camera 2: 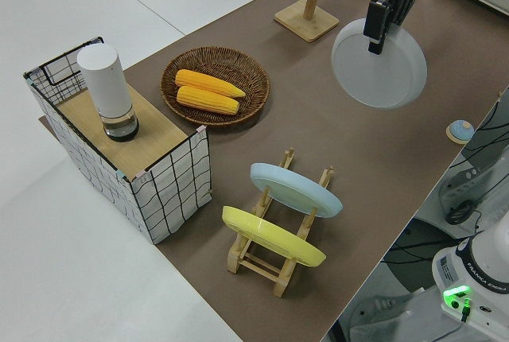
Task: Pick gray plate from low plate rack and place it on table with left arm
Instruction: 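Lift the gray plate out of the rack with the left gripper, then carry the plate away from the rack and lower it onto the table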
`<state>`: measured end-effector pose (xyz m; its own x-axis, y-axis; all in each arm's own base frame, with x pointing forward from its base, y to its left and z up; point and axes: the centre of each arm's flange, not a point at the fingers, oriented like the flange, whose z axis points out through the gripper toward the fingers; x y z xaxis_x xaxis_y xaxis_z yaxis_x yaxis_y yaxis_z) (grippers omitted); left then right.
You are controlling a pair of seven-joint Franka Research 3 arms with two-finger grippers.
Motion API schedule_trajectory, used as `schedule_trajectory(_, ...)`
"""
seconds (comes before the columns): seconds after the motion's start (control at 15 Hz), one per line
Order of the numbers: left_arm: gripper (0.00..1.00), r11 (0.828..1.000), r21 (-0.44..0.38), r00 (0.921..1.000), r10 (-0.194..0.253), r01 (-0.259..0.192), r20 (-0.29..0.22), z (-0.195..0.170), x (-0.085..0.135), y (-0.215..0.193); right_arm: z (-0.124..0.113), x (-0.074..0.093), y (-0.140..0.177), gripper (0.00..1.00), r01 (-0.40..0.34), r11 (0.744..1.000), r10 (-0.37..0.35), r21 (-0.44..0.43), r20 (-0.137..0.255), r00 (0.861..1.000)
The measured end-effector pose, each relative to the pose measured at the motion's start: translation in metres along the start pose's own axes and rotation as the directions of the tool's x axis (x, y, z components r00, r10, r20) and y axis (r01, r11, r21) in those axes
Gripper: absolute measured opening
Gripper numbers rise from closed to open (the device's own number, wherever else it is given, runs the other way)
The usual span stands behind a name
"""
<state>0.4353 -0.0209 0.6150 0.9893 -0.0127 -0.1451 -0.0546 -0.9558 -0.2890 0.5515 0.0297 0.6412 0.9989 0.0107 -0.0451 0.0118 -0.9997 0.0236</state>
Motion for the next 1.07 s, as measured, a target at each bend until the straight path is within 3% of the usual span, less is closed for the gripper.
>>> schedule_trajectory(0.27,0.08,0.999,-0.032,1.0000,-0.001,0.001,-0.005,-0.008,-0.002,0.002,0.000,0.000,0.000,0.99,0.000,1.000,0.000,0.000,0.000,1.000)
schedule_trajectory(0.47,0.08,0.995,-0.104,1.0000,-0.001,0.001,-0.006,-0.009,-0.002,0.007,0.000,0.000,0.000,0.99,0.000,1.000,0.000,0.000,0.000,1.000)
schedule_trajectory(0.6,0.08,0.982,-0.190,1.0000,-0.007,0.007,0.001,-0.009,-0.001,0.012,0.000,0.000,0.000,0.99,0.000,1.000,0.000,0.000,0.000,1.000)
schedule_trajectory(0.8,0.08,0.942,-0.336,0.9994,-0.014,0.023,0.030,0.001,0.008,0.012,0.000,0.000,0.000,0.99,0.000,1.000,0.000,0.000,0.000,1.000)
schedule_trajectory(1.07,0.08,0.858,-0.507,0.9950,-0.035,0.078,0.093,0.039,0.040,0.005,0.000,0.000,0.000,0.99,0.000,1.000,0.000,0.000,0.000,1.000)
